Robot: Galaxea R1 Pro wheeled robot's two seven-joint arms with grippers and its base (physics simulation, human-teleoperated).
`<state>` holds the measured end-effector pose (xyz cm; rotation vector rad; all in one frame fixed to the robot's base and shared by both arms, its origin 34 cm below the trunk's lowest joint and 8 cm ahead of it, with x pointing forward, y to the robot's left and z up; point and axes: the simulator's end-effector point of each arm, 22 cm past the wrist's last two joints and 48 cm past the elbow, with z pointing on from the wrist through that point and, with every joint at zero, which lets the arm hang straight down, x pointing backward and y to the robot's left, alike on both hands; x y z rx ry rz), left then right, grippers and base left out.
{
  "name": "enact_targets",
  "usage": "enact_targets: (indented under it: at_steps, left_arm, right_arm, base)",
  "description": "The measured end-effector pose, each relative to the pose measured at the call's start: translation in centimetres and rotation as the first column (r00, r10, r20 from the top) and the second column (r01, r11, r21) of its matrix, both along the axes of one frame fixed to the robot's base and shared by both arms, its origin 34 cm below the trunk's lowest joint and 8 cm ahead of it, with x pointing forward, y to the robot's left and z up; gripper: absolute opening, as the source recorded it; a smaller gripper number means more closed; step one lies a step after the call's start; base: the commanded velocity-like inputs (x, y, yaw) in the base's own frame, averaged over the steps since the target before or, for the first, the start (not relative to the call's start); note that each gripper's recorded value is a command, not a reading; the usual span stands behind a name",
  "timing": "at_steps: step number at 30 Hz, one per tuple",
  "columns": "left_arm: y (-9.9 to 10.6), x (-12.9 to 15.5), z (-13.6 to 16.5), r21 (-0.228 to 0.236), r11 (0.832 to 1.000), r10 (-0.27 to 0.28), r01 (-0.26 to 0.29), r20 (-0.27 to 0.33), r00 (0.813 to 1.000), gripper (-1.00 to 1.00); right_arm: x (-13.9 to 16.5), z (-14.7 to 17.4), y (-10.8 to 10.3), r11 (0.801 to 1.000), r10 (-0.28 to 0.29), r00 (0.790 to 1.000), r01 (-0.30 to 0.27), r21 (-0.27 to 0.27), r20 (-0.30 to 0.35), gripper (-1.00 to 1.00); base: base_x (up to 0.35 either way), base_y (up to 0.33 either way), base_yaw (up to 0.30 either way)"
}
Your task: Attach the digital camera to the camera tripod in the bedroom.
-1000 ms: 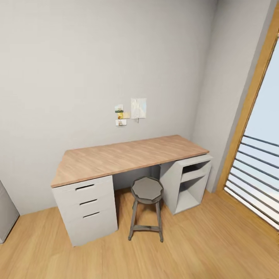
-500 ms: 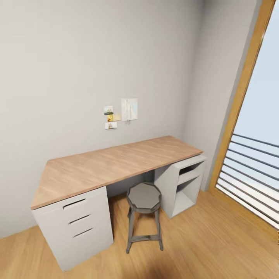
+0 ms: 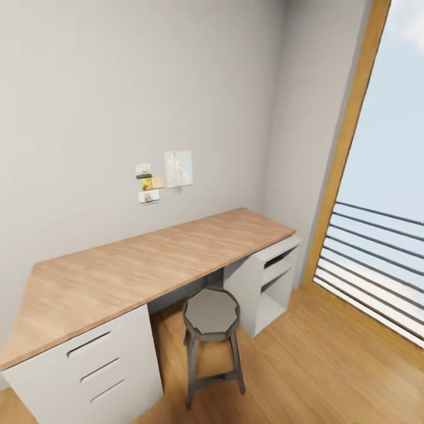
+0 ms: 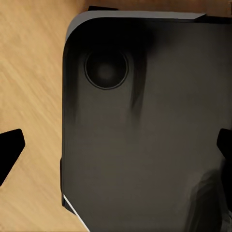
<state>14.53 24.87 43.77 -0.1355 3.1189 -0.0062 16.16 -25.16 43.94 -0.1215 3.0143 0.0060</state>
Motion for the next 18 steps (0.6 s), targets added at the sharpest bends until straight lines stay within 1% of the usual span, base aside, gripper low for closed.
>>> enact_targets:
  at_steps: [6,18]
  left_arm:
    - [0.04,0.03,0.00,0.000,1.000,0.000,0.000,0.000,1.000,1.00]
    - [-0.07,0.04,-0.01,-0.001,1.000,0.000,0.000,0.000,1.000,1.00]
  right_arm:
    - [-0.01,-0.01,0.00,1.000,0.000,1.000,0.000,0.000,0.000,1.00]
    - [-0.02,-0.01,-0.10,1.000,0.000,1.000,0.000,-0.001,-0.001,1.00]
  base:
    - [0.043,0.013,-0.282]
    - [0.004,0.001,-0.287]
